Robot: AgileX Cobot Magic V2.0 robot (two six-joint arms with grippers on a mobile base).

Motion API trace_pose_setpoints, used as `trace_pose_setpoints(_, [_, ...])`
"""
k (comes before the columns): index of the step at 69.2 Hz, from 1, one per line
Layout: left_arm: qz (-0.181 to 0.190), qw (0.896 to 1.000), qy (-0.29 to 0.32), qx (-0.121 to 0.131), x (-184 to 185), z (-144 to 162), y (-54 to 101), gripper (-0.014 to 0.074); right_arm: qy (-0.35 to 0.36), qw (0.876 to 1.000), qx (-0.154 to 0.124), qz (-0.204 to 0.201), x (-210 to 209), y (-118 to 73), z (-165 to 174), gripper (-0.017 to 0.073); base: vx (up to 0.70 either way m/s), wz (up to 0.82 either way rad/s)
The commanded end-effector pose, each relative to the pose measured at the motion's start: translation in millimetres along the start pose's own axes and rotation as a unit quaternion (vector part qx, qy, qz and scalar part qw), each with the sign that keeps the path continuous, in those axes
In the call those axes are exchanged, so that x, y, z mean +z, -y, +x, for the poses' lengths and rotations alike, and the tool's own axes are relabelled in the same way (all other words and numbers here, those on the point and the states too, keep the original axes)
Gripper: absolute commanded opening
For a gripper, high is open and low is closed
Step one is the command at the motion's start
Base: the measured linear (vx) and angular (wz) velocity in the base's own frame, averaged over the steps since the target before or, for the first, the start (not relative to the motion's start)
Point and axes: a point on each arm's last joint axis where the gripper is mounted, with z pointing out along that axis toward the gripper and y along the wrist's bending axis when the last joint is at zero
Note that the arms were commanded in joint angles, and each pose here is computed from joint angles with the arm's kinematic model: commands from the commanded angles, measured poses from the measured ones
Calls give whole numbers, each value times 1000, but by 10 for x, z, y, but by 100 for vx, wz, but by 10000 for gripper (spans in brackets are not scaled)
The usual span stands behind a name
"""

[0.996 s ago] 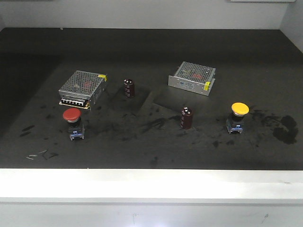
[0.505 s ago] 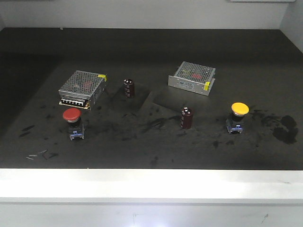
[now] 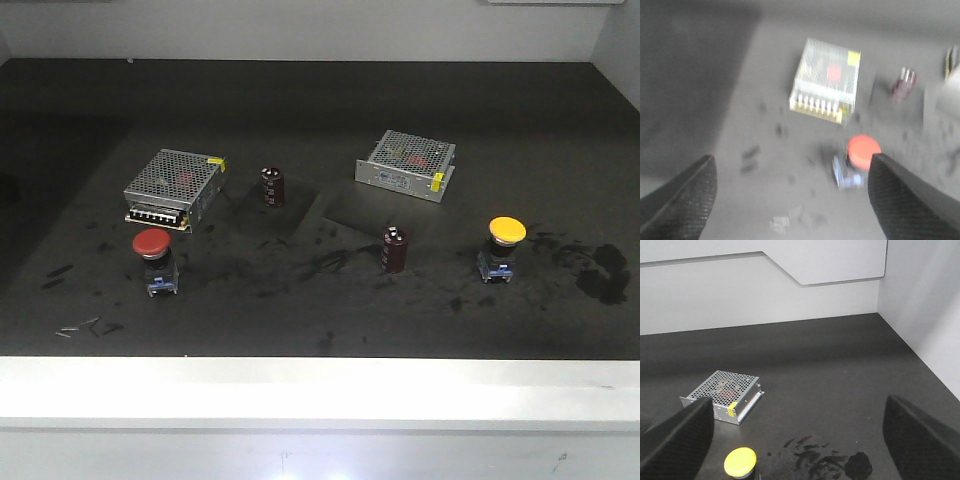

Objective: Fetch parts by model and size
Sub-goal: 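Reach the left gripper down to the red-capped emergency stop button and grasp it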

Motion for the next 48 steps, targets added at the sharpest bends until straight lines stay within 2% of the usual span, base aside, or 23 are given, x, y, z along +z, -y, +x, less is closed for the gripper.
trace_pose_setpoints(1, [28,999,28,1,-40,-190,90,590,49,999,-6,-5,-17,-12,-173,632,0,0])
trace_pose_setpoints(16, [79,996,-30,29,249,-242,374,590,49,999,-6,-5,-17,-12,-173,624,0,0])
trace_pose_setpoints(23, [87,994,-66,12,453,-246,474,590,49,999,-6,-5,-17,-12,-173,621,0,0])
trace_pose_setpoints(27, [86,993,-87,-6,555,-268,509,590,49,999,-6,-5,-17,-12,-173,618,0,0])
trace_pose_setpoints(31, [83,990,-111,-13,657,-284,541,590,49,999,-6,-5,-17,-12,-173,615,0,0])
trace_pose_setpoints(38, [84,985,-148,-6,788,-358,620,590,48,999,-6,-5,-16,-11,-170,610,0,0])
trace_pose_setpoints(43, [81,982,-172,-11,879,-419,662,590,46,999,-6,-4,-16,-10,-166,608,0,0])
trace_pose_setpoints(48, [60,979,-194,-3,983,-474,689,590,46,999,-6,-4,-16,-10,-166,603,0,0])
